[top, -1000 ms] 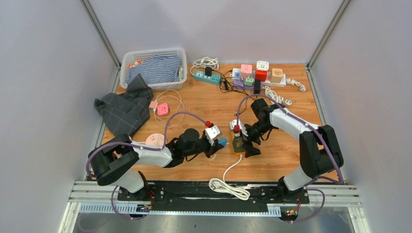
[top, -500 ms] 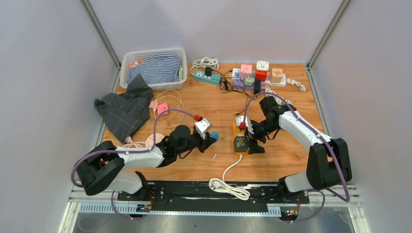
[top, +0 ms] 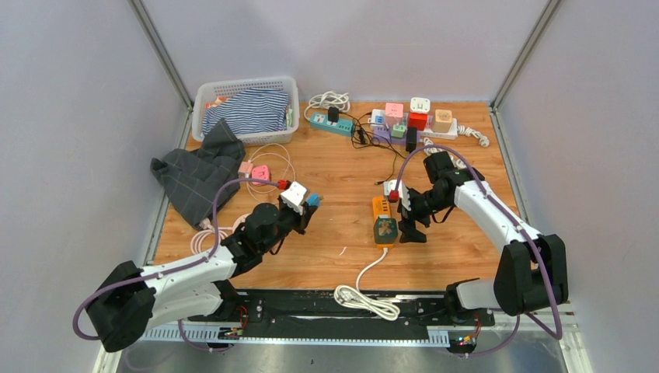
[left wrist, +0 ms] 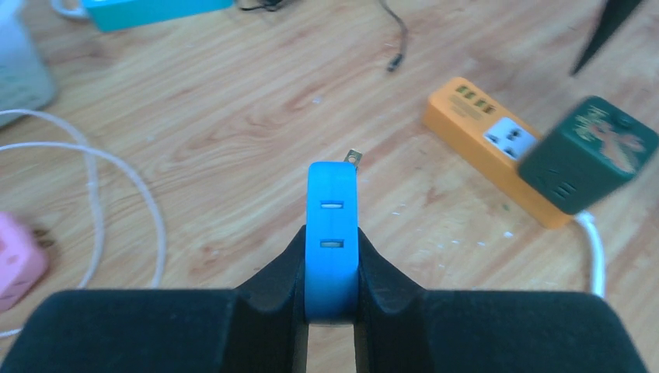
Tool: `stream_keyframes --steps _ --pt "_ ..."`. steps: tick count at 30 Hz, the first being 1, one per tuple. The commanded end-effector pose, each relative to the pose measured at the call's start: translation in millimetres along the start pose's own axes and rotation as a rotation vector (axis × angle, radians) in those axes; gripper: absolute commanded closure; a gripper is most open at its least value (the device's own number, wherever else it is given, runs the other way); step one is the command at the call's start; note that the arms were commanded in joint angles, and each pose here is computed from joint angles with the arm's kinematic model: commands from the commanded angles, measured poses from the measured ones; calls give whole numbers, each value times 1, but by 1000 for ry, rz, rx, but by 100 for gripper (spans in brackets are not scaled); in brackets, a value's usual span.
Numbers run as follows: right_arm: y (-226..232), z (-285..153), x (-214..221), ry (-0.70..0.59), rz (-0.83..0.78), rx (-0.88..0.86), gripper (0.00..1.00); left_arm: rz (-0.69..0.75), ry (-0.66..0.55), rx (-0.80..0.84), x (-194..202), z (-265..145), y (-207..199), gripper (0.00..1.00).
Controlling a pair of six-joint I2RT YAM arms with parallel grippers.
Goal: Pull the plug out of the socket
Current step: Place the plug at the center of the board.
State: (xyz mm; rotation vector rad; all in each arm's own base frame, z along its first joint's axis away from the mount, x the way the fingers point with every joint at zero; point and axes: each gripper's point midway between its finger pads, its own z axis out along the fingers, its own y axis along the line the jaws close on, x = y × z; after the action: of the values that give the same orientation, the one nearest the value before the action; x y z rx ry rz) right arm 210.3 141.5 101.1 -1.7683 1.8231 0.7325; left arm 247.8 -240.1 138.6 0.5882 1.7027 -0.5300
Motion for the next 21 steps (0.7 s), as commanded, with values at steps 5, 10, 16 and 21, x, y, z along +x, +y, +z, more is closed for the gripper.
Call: stream_keyframes --steps 5,10,16,21 --pt "-2 -8 3 8 36 39 0 -81 7 -251 0 -10 63 100" --pt "-3 -6 6 14 49 33 0 -144 15 -325 7 -12 85 100" --pt "-4 -6 7 14 56 36 0 -202 1 -496 13 -25 120 100" --pt "-3 -4 8 15 61 32 0 -265 -10 -619 21 -36 145 100"
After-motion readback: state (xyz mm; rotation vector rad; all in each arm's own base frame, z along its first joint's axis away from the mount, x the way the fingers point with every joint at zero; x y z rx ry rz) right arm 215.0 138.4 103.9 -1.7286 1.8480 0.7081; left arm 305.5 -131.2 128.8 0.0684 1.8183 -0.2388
